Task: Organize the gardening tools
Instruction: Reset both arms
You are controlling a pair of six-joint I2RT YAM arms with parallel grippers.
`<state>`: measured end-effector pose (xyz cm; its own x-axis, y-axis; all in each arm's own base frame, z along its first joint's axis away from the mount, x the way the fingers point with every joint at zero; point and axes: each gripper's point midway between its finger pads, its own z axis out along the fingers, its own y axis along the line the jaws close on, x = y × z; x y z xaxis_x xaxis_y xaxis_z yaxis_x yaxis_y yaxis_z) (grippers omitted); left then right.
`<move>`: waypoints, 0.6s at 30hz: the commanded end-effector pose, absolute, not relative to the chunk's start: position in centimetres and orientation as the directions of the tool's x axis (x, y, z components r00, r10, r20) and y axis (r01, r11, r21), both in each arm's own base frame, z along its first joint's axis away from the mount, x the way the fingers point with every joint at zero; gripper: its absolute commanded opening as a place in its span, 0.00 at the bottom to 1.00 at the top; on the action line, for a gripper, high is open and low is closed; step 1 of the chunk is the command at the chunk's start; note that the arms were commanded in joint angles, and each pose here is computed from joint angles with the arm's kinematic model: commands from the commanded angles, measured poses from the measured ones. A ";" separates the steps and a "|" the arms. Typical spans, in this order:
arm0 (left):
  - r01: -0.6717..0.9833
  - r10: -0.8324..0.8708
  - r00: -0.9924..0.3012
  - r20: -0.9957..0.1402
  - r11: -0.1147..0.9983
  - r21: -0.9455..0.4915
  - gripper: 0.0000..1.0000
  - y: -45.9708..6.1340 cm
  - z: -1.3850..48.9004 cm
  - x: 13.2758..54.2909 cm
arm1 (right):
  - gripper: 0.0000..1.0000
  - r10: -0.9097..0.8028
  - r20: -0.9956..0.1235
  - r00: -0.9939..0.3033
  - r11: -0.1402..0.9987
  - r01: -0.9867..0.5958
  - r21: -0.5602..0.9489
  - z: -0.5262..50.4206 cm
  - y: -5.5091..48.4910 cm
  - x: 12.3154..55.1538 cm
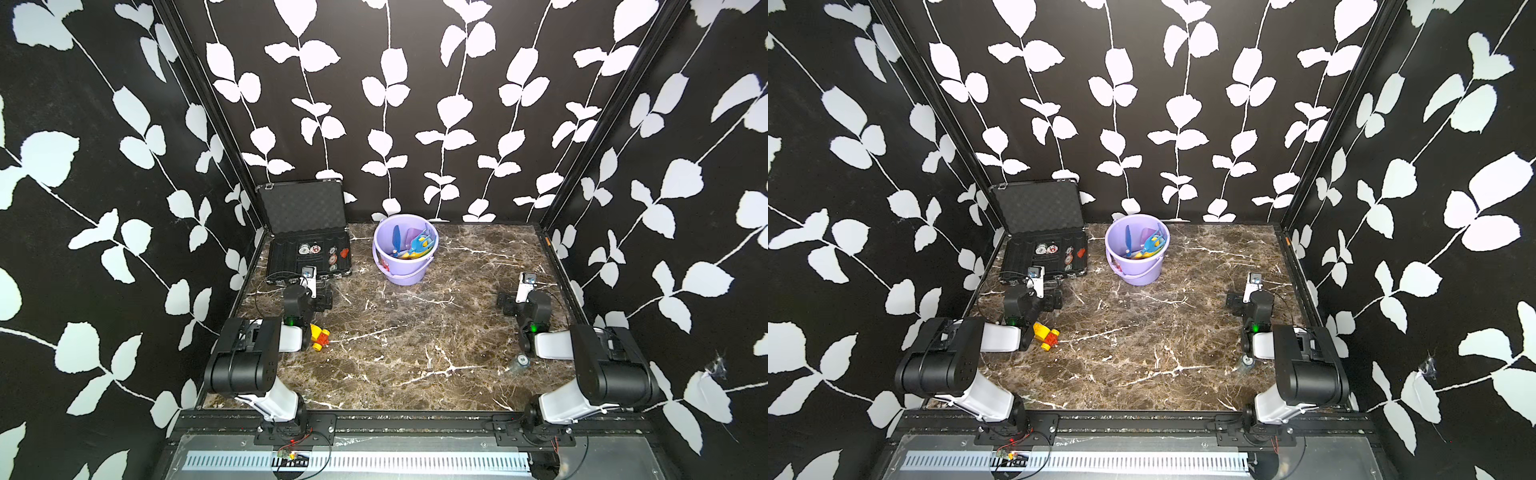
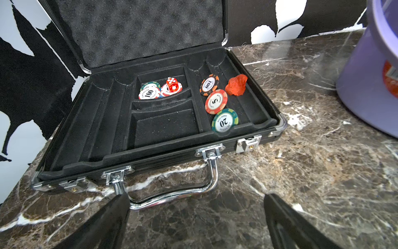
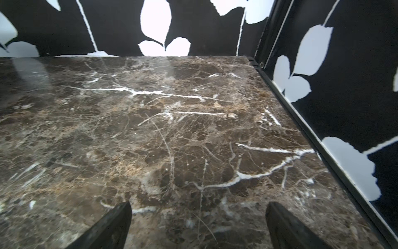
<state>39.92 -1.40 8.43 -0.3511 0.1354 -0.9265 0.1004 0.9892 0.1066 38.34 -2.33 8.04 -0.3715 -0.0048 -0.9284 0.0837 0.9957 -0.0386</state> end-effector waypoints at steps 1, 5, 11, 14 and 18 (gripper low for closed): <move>0.104 0.144 -0.318 -0.937 0.988 0.116 0.99 -1.3 9.6 40.3 | 0.99 0.000 -0.943 -0.332 0.992 0.122 -0.043 9.3 -2.7 38.6; 0.104 0.144 -0.318 -0.937 0.988 0.116 0.99 -1.3 9.6 40.3 | 0.99 -0.020 -0.937 -0.348 0.996 0.074 -0.049 9.2 -1.9 39.1; 0.104 0.144 -0.318 -0.937 0.988 0.117 0.99 -1.3 9.6 40.3 | 0.99 -0.022 -0.937 -0.349 0.996 0.072 -0.050 9.2 -1.9 39.1; 0.104 0.145 -0.318 -0.937 0.988 0.118 0.99 -1.3 9.6 40.3 | 0.99 -0.022 -0.938 -0.347 0.996 0.072 -0.050 9.2 -1.9 39.1; 0.105 0.144 -0.319 -0.937 0.988 0.116 0.99 -1.4 9.6 40.3 | 0.99 -0.023 -0.937 -0.349 0.996 0.073 -0.052 9.2 -1.9 39.1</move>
